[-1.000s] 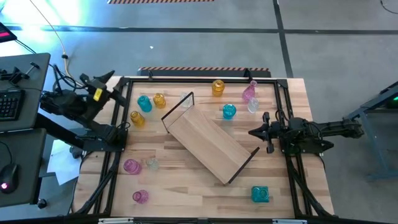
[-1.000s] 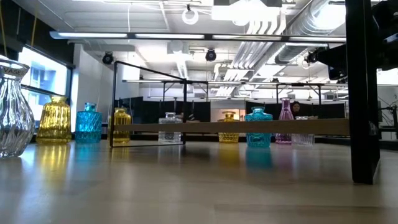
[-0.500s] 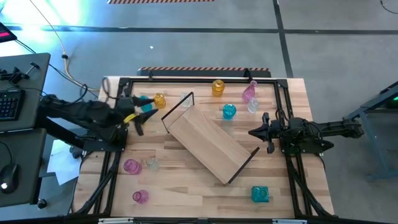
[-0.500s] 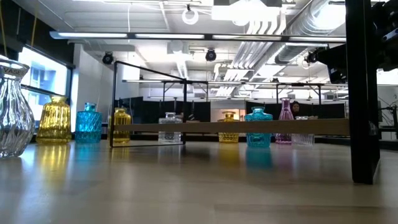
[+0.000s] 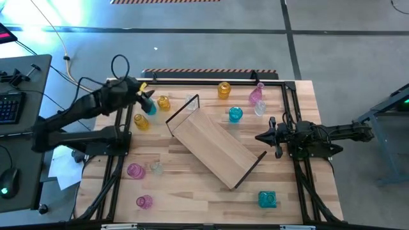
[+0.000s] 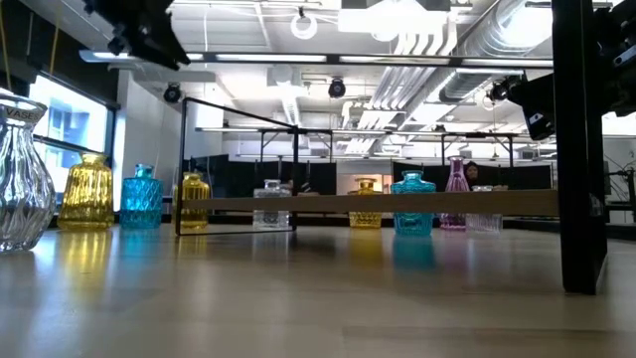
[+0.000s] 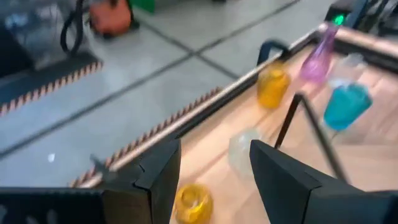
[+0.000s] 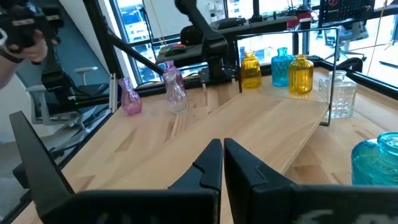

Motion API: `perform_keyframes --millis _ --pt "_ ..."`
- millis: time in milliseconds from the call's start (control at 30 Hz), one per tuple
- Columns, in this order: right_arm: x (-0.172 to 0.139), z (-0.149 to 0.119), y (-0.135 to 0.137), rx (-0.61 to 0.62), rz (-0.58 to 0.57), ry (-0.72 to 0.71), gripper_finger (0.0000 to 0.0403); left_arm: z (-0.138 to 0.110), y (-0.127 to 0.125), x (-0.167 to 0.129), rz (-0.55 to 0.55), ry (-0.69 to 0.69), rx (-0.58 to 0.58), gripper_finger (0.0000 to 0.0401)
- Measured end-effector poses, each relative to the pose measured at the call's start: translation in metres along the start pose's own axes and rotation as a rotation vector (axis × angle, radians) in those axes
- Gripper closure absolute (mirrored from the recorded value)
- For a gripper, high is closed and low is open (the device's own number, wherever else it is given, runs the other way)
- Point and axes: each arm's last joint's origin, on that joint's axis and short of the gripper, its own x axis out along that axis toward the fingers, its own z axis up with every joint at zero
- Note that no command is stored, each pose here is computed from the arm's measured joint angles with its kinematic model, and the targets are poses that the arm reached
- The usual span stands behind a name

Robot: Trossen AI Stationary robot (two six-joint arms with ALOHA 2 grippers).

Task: Sort vases onto shelf
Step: Put the bottom left yellow crystal vase on the shelf

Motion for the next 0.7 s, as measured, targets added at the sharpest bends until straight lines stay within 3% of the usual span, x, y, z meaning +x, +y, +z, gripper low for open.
perform_keyframes --millis 367,700 --pt "0.0 0.0 0.0 0.0 0.0 0.001 0.0403 -0.035 0.027 -0.001 0.095 0.41 -0.075 0.0217" --pt "0.0 -0.001 0.0 0.044 0.018 0.009 0.0403 -0.032 0.028 0.002 0.091 0.389 0.046 0.0217"
